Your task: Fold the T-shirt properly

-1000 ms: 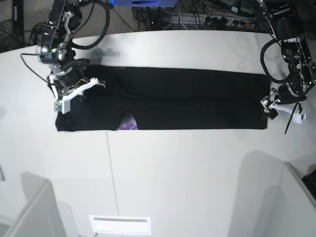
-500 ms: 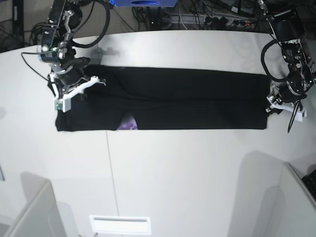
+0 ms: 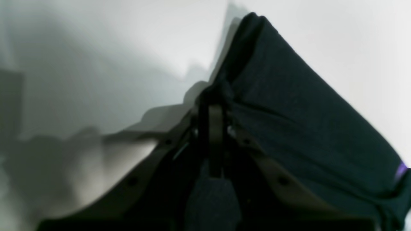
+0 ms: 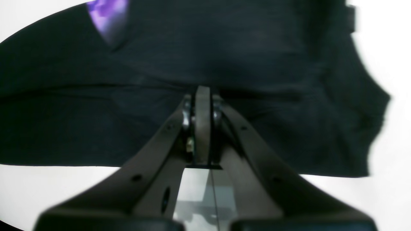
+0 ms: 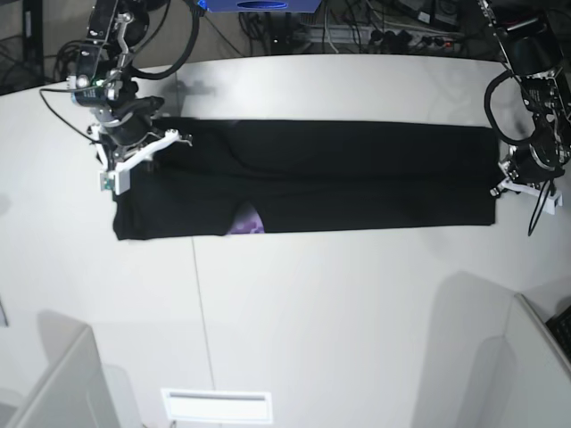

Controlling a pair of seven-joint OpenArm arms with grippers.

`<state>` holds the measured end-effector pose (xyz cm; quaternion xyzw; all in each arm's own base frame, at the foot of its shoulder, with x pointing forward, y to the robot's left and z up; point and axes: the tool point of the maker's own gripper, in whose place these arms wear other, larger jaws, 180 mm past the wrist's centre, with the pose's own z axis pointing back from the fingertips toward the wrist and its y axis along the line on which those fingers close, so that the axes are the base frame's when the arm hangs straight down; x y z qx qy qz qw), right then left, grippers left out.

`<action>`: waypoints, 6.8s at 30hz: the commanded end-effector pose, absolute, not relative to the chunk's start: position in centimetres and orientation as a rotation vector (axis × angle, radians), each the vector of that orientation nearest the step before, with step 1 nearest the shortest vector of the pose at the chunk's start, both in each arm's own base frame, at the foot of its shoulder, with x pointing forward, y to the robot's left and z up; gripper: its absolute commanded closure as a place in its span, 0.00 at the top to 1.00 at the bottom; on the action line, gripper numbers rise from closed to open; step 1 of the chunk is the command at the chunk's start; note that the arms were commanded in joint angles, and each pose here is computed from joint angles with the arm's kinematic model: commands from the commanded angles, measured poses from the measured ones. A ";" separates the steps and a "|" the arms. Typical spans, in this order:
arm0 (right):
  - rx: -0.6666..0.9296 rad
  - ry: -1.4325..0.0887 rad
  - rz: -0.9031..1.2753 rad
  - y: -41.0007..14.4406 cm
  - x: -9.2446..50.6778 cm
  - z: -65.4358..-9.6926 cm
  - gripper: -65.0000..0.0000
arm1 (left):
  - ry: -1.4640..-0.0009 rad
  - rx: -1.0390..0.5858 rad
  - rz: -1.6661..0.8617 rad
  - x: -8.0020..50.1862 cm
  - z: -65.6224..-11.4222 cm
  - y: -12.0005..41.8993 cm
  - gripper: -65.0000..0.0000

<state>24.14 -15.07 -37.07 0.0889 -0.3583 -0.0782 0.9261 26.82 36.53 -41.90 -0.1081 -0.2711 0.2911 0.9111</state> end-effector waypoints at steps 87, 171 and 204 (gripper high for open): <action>0.251 -0.795 -0.312 -18.4 24.5 -35.4 0.00 | -0.515 -0.739 0.155 30.5 -37.0 2.6 0.39; 0.392 -0.574 -0.009 -18.4 31.0 -40.1 0.00 | -0.481 -0.195 0.060 28.5 -46.6 14.6 0.00; 0.478 -0.725 0.156 -5.4 29.3 -31.1 0.00 | -0.510 -0.032 0.080 25.1 -42.5 23.3 0.00</action>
